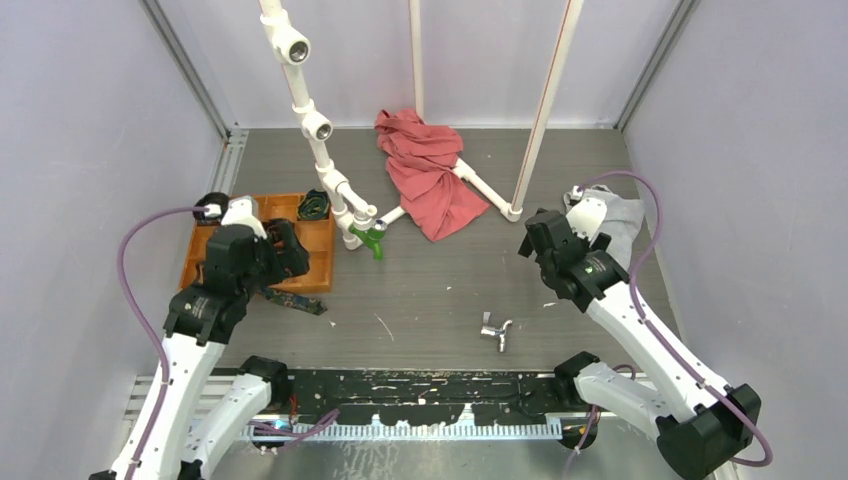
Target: Install the water faucets
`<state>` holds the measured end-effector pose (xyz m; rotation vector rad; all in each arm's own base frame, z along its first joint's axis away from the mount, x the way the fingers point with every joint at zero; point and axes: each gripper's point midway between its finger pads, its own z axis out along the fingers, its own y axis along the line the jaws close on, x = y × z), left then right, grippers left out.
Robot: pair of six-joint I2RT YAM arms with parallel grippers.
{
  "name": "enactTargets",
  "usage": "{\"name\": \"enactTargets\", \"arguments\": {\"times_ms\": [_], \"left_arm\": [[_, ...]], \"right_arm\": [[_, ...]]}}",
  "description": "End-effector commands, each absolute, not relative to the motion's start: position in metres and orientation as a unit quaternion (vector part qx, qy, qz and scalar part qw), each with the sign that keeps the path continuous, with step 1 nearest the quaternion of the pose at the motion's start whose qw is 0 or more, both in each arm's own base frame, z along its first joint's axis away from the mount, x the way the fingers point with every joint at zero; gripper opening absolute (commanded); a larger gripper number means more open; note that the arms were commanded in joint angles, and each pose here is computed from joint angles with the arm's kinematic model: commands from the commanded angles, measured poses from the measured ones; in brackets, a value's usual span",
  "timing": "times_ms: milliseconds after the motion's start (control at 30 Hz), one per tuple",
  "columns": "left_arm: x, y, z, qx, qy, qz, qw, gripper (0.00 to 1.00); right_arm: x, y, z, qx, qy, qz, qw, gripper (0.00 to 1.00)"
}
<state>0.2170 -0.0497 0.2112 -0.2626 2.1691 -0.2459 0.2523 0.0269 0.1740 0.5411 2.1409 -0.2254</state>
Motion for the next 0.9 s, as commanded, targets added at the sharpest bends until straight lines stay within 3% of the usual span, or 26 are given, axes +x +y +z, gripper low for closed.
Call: {"name": "enactTargets", "arguments": {"times_ms": [0, 200, 367, 500, 733, 867], "left_arm": [[0.223, -0.012, 0.249, -0.131, 0.854, -0.007, 0.504, 0.99], [0.223, 0.007, 0.286, -0.132, 0.809, 0.027, 0.572, 1.00], [0.222, -0.033, 0.319, -0.058, 0.798, -0.075, 0.595, 0.99], [0.203, -0.082, 0.337, 0.033, 0.782, -0.195, 0.591, 0.99], [0.182, -0.102, 0.320, 0.082, 0.785, -0.245, 0.562, 0.99], [0.176, -0.113, 0.295, 0.093, 0.805, -0.269, 0.521, 0.99]], "right_arm": [[0.262, 0.023, 0.215, 0.245, 0.820, -0.058, 0.513, 1.00], [0.248, 0.007, 0.226, 0.247, 0.808, -0.078, 0.529, 0.97], [0.238, 0.021, 0.224, 0.204, 0.837, -0.040, 0.506, 0.98], [0.222, 0.062, 0.185, 0.185, 0.884, 0.053, 0.426, 0.94], [0.170, 0.088, 0.103, 0.187, 0.954, 0.064, 0.226, 0.92], [0.154, 0.086, 0.081, 0.224, 0.951, 0.068, 0.201, 0.90]]}}
